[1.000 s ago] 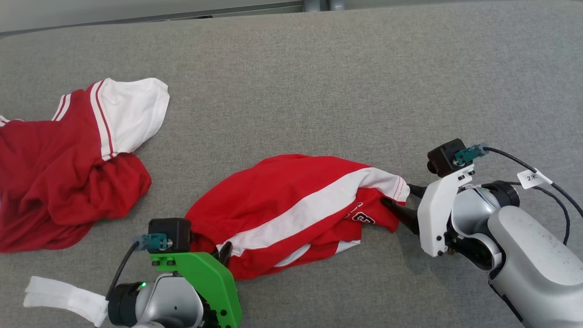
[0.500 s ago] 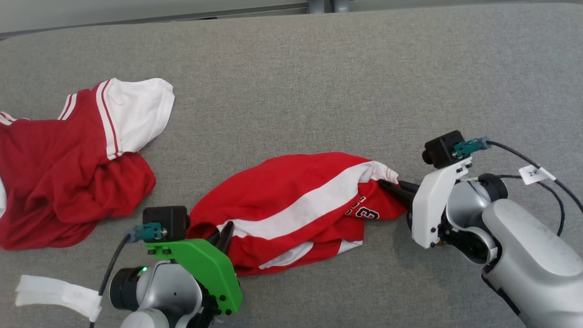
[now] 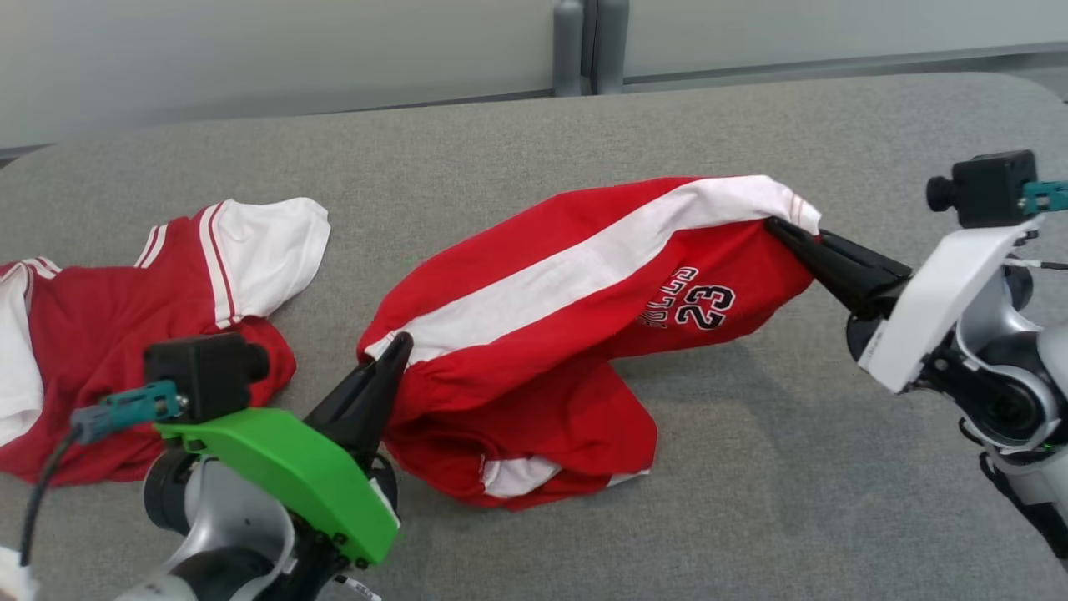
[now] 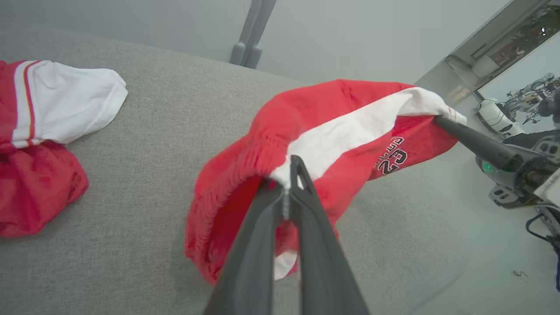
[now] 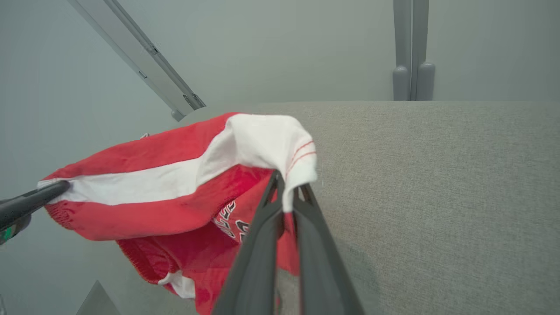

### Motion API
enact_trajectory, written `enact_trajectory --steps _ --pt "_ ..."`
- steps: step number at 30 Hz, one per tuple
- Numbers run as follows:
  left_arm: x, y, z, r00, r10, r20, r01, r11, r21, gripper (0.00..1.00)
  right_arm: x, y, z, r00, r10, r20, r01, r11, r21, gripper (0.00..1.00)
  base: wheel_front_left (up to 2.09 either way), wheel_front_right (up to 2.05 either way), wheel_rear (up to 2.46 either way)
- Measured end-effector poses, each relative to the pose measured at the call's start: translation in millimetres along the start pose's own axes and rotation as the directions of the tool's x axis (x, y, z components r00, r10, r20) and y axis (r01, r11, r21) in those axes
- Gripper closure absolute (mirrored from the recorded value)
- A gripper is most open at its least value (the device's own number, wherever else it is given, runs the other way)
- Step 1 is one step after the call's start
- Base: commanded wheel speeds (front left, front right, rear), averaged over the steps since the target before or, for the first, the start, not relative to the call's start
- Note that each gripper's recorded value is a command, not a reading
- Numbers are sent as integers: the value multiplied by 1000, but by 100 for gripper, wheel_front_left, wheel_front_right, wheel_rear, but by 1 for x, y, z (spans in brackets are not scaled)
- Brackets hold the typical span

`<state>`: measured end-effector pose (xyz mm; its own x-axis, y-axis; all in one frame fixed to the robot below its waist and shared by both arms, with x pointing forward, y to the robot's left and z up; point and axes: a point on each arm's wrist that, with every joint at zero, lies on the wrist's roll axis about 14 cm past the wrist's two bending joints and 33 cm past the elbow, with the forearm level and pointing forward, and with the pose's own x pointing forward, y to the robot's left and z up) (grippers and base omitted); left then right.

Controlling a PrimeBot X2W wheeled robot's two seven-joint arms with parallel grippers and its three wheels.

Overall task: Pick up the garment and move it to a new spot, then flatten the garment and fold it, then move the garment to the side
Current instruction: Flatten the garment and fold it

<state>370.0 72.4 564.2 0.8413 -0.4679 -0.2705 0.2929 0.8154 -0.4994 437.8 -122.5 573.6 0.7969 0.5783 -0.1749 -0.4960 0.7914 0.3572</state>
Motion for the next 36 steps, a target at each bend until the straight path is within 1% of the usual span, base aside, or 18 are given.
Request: enact_trajectory --steps 2,4,8,12,16,20,24,26,29,30,31,32,33,34,35,36 --pt "-11 -14 14 998 -49 27 49 999 9 100 -16 6 19 999 11 40 -10 1000 -15 100 0 0 0" --pt "-22 -22 28 996 -73 56 72 997 25 100 -34 12 33 998 25 63 -24 1000 -18 100 0 0 0" --pt "-35 -42 46 987 -143 68 140 989 47 100 -69 24 60 993 47 110 -44 999 -30 100 0 0 0" --pt "-35 -59 71 974 -206 92 197 976 94 100 -100 21 84 987 20 158 -12 999 -50 100 0 0 0" --pt "-18 -62 92 971 -225 80 213 967 140 100 -108 12 105 981 -12 194 27 997 -71 100 0 0 0" --pt "14 -64 112 971 -235 50 219 950 222 100 -92 3 128 973 -30 230 55 993 -105 100 0 0 0" --pt "58 -70 140 966 -252 64 224 932 284 100 -59 -13 155 961 -59 271 98 986 -132 100 0 0 0" --pt "83 -71 154 964 -252 84 216 928 304 100 -39 -23 176 945 -77 318 130 980 -148 100 0 0 0" --pt "122 -62 174 965 -229 131 175 926 335 100 -2 -35 208 908 -94 408 168 974 -149 100 0 0 0" --pt "135 -58 180 963 -221 151 157 923 350 100 12 -41 215 895 -105 433 187 971 -149 100 0 0 0" --pt "135 -58 180 963 -221 151 157 923 350 100 12 -41 215 895 -105 433 187 971 -149 100 0 0 0" --pt "147 -53 189 960 -211 185 134 924 358 100 26 -44 220 887 -111 448 202 966 -161 100 0 0 0" --pt "159 -48 196 957 -204 207 119 926 359 100 38 -48 228 869 -118 480 219 963 -160 100 0 0 0" --pt "169 -46 203 950 -205 236 108 923 368 100 48 -52 238 842 -123 526 239 958 -158 100 0 0 0" --pt "179 -41 212 941 -200 274 92 928 362 100 59 -56 246 819 -129 559 258 953 -157 100 0 0 0" --pt "189 -38 219 931 -198 306 81 931 356 100 68 -59 256 786 -132 605 277 948 -154 100 0 0 0"
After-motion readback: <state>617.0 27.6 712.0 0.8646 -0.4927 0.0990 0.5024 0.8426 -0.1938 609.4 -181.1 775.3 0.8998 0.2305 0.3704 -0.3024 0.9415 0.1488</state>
